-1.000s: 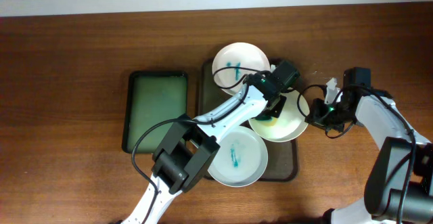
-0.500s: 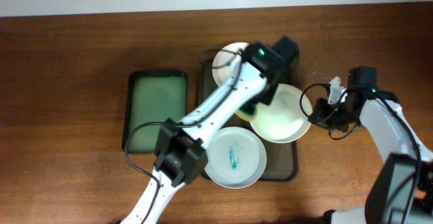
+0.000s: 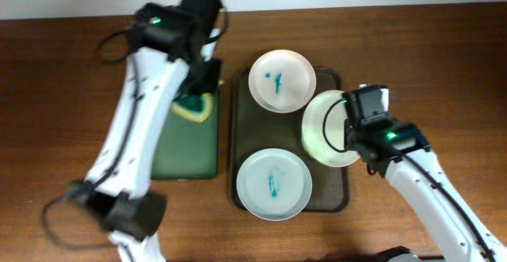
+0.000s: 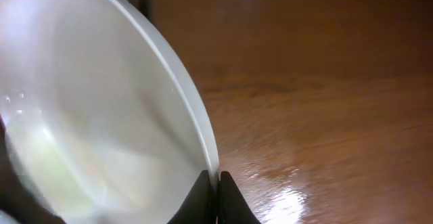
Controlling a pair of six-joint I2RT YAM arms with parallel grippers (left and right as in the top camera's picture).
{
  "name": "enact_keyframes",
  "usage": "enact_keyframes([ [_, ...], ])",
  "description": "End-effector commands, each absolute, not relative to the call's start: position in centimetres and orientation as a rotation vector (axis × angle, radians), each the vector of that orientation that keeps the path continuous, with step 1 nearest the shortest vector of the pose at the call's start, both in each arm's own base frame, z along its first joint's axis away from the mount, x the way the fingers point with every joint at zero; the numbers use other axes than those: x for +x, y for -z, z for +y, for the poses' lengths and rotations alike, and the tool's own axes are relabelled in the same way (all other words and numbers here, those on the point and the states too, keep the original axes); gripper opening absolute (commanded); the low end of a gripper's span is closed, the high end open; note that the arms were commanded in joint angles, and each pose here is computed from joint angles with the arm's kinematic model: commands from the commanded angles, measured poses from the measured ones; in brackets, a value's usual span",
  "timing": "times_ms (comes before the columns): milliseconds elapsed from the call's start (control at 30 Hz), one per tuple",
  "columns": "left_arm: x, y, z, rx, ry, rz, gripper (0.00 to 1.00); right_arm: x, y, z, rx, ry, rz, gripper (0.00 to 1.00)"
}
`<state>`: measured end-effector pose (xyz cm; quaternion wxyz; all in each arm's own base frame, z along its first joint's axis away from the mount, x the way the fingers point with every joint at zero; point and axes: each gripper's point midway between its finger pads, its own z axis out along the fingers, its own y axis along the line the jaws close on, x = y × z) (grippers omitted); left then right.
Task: Clean dirty plates on tray and stack at the side
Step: 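Return the sponge to the water tray with left gripper, then carry the cleaned plate with right gripper to the table's right side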
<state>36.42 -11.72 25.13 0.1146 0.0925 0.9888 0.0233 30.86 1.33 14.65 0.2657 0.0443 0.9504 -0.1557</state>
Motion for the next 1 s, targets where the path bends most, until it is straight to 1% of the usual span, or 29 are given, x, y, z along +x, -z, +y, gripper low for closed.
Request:
enact_keyframes([
  [0, 35.0, -21.0, -8.6, 0.148, -0.051, 2.965, 0.00, 32.5, -18.4, 2.0, 0.024, 0.594, 2.375, 0.04],
  [33, 34.9, -19.8, -8.2, 0.113, -0.005, 2.965, 0.00, 32.6, -18.7, 2.6, 0.000, 0.597, 2.355, 0.04],
  [100, 35.0, -16.0, -7.1, 0.023, 0.102, 2.968, 0.00, 32.6, -19.1, 3.4, -0.031, 0.614, 2.328, 0.04],
  [167, 35.0, -10.8, -5.7, -0.037, 0.108, 2.977, 0.00, 32.5, -19.4, 3.9, -0.052, 0.639, 2.304, 0.04],
  [267, 34.3, -5.8, -5.5, -0.046, 0.115, 2.964, 0.00, 32.4, -20.3, 4.5, -0.078, 0.665, 2.274, 0.04],
  [333, 34.7, -5.0, -5.5, -0.045, 0.119, 2.935, 0.00, 32.3, -20.9, 5.2, -0.101, 0.667, 2.258, 0.04],
  [400, 35.9, -5.3, -5.7, -0.042, 0.127, 2.884, 0.00, 32.3, -21.4, 5.8, -0.112, 0.653, 2.249, 0.04],
  [433, 36.5, -5.4, -5.8, -0.041, 0.132, 2.860, 0.03, 32.4, -21.6, 6.0, -0.114, 0.647, 2.245, 0.04],
  [500, 36.7, -5.5, -5.8, -0.040, 0.134, 2.848, 0.16, 32.3, -21.6, 6.0, -0.117, 0.646, 2.245, 0.04],
  [533, 36.7, -5.5, -5.8, -0.040, 0.134, 2.850, 0.27, 32.2, -21.6, 6.1, -0.126, 0.649, 2.248, 0.04],
  [567, 36.6, -5.5, -5.8, -0.040, 0.134, 2.852, 0.45, 32.2, -21.6, 6.1, -0.129, 0.650, 2.250, 0.04],
  [600, 36.6, -5.5, -5.8, -0.041, 0.135, 2.854, 0.76, 32.2, -21.6, 6.1, -0.149, 0.658, 2.251, 0.04],
  [667, 36.4, -6.3, -6.4, -0.033, 0.183, 2.855, 0.89, 32.2, -22.1, 6.6, -0.227, 0.691, 2.237, 0.04],
  [733, 37.0, -8.8, -7.4, -0.015, 0.271, 2.803, 0.99, 32.0, -23.1, 7.3, -0.245, 0.718, 2.191, 0.04],
  [833, 37.0, -11.7, -7.4, -0.008, 0.276, 2.735, 1.00, 31.3, -24.3, 9.0, -0.288, 0.751, 2.115, 0.04],
  [967, 37.0, -12.0, -7.4, -0.007, 0.276, 2.726, 1.00, 30.6, -26.3, 9.8, -0.290, 0.844, 1.997, 0.04],
])
